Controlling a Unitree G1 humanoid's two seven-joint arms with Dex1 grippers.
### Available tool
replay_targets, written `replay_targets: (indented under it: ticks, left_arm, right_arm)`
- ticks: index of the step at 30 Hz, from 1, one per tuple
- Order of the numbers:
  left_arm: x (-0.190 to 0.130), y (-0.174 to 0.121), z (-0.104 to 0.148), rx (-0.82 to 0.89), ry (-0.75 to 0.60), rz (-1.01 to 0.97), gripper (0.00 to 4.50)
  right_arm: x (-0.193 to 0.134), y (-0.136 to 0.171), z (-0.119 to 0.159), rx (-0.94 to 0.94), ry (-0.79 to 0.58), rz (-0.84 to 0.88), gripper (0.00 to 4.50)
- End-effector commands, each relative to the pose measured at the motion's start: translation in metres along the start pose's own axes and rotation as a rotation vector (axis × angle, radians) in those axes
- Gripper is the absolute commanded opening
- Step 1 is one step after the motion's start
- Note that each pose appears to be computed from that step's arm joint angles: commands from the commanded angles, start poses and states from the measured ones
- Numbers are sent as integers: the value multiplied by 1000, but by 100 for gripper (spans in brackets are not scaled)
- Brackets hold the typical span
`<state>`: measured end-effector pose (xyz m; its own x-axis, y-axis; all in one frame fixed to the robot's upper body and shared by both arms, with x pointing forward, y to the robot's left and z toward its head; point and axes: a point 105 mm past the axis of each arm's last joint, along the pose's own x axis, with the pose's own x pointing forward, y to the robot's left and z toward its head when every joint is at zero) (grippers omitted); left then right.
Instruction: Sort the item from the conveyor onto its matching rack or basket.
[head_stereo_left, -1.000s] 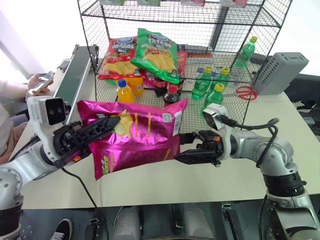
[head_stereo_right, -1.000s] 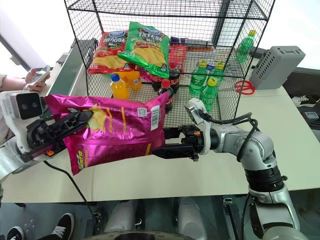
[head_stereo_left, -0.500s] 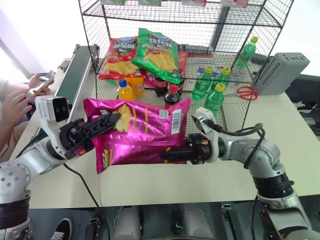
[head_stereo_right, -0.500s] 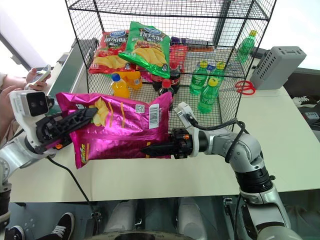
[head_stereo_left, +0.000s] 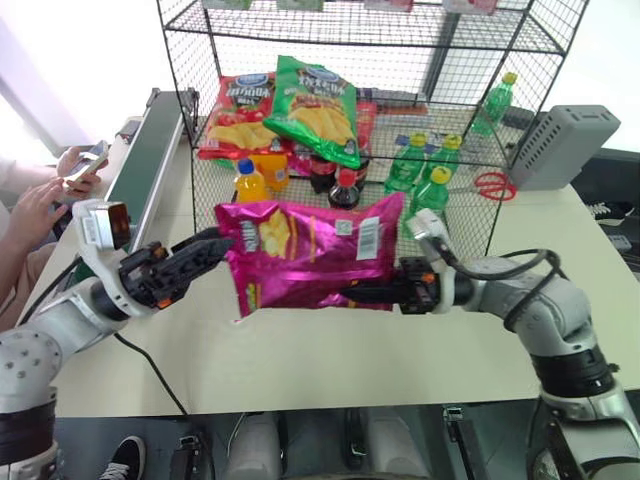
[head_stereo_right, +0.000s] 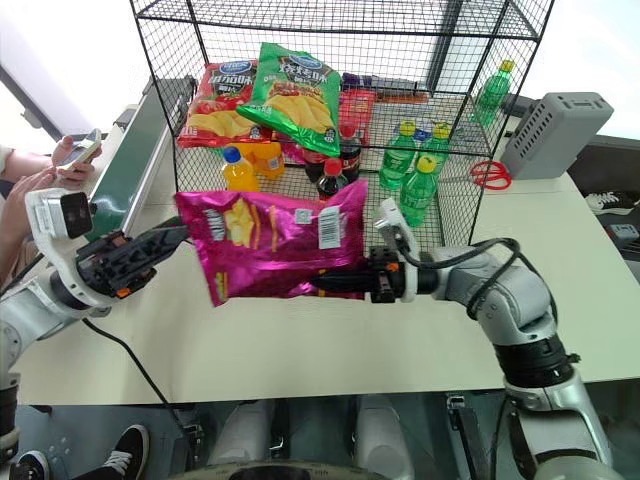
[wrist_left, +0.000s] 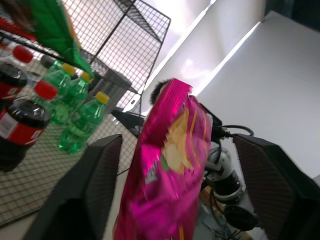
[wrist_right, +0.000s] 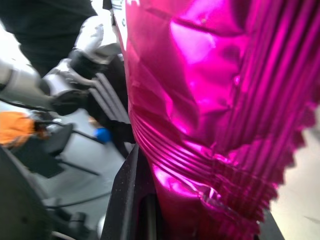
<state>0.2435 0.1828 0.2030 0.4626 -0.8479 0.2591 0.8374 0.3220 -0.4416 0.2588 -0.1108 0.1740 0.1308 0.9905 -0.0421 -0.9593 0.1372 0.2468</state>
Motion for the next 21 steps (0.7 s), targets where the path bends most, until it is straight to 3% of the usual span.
replay_targets:
  ticks: [1, 3, 8, 10, 15, 17, 21]
  left_arm:
    - [3, 1, 2, 217, 12, 42, 450]
    - [5, 3, -1, 241, 11, 54, 450]
    - [15, 12, -3, 279, 13, 14, 450]
    - [17, 15, -3, 275, 24, 1, 450]
    - [25, 21, 0, 335, 25, -13, 450]
    - [28, 20, -1, 343, 31, -22, 450]
    - [28, 20, -2, 347, 30, -15, 450]
  right_arm:
    - [-34, 14, 43, -181, -105, -91, 39]
    - [-48, 9, 53, -224, -133, -185, 39]
    - [-101, -21, 107, -496, -297, -568, 39]
    - [-107, -29, 118, -626, -278, -654, 39]
    - [-103, -45, 123, -900, -175, -770, 39]
    - [-95, -53, 110, -1056, -15, -775, 39]
    - [-101, -70, 114, -1249, 110, -882, 39]
